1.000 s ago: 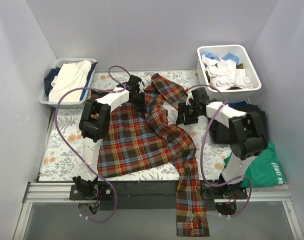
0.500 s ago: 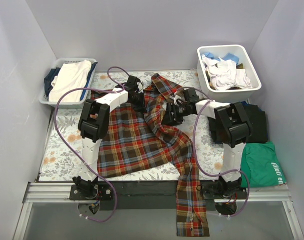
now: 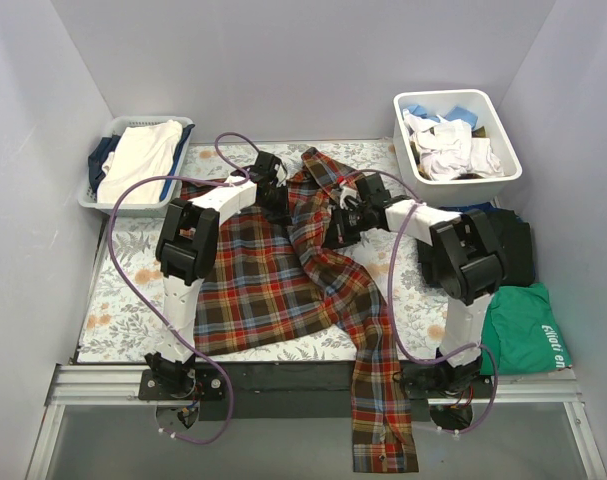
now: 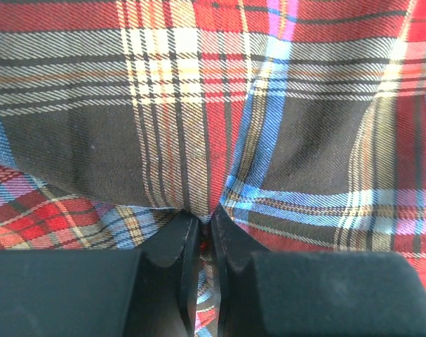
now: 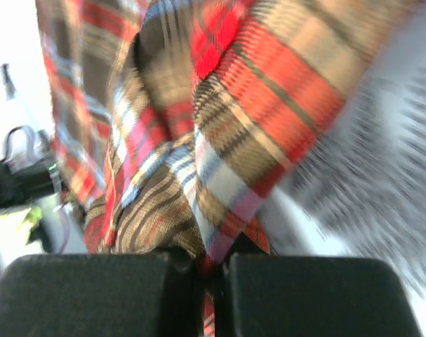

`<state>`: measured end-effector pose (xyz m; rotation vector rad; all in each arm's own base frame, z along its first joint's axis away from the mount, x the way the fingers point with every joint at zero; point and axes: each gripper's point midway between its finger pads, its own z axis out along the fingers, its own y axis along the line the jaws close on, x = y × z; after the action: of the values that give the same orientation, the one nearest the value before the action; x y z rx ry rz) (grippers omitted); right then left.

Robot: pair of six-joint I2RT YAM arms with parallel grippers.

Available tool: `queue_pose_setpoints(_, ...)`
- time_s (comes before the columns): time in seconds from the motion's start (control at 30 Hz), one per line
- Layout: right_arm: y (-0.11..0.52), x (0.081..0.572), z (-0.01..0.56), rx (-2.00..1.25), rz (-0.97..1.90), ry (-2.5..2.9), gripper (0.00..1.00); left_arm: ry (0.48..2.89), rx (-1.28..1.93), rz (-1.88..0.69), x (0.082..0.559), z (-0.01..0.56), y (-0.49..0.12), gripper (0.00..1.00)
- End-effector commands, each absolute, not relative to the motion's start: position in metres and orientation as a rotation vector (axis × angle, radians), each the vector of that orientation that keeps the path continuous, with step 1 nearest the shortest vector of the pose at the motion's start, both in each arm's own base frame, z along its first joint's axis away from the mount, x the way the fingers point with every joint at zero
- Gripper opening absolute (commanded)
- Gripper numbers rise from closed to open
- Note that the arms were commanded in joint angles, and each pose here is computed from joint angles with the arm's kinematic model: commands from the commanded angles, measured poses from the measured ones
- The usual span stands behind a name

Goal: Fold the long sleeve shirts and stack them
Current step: Flatten the shirt out

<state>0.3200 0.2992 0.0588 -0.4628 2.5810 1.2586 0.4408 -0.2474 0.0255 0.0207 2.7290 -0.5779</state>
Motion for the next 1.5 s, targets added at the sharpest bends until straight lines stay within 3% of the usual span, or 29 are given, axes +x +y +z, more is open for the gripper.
queue_pose_setpoints(0.0,0.254,0.341,0.086,-0.398,0.861,2.541,0.01,2.691,0.025,-0.442,0.442,0.053,-0.227,0.07)
queue_pose_setpoints(0.3,0.151,0.363,0.136,-0.138,0.153,2.418,0.01,2.635,0.01,-0.389,0.449,0.068,-0.219,0.11)
queue_pose_setpoints(0.5,0.085,0.349,0.153,0.115,-0.181,2.308,0.01,2.61,-0.021,-0.365,0.458,0.071,-0.218,0.13)
queue_pose_setpoints(0.57,0.093,0.346,0.148,0.033,-0.133,2.329,0.06,2.594,-0.043,-0.325,0.464,0.071,-0.213,0.16)
queue_pose_setpoints(0.63,0.099,0.346,0.133,-0.059,-0.136,2.391,0.26,2.584,-0.101,-0.216,0.473,0.065,-0.199,0.19)
queue_pose_setpoints(0.8,0.115,0.34,0.128,-0.12,-0.038,2.455,0.52,2.668,-0.262,-0.065,0.473,0.029,-0.156,0.2)
queue_pose_setpoints(0.83,0.115,0.341,0.136,-0.096,-0.024,2.432,0.64,2.688,-0.312,-0.048,0.472,0.02,-0.148,0.19)
queue_pose_setpoints(0.87,0.115,0.341,0.137,-0.088,-0.019,2.423,0.7,2.7,-0.362,-0.014,0.471,0.014,-0.13,0.18)
queue_pose_setpoints(0.97,0.112,0.343,0.139,-0.047,0.002,2.403,0.74,2.694,-0.492,0.051,0.47,0.009,-0.088,0.17)
queue_pose_setpoints(1.17,0.118,0.338,0.12,-0.076,0.081,2.467,0.72,2.616,-0.653,0.115,0.479,0.028,-0.016,0.16)
queue_pose_setpoints(1.47,0.163,0.296,0.066,-0.341,0.413,2.656,0.66,2.581,-0.599,-0.006,0.509,0.045,-0.012,0.2)
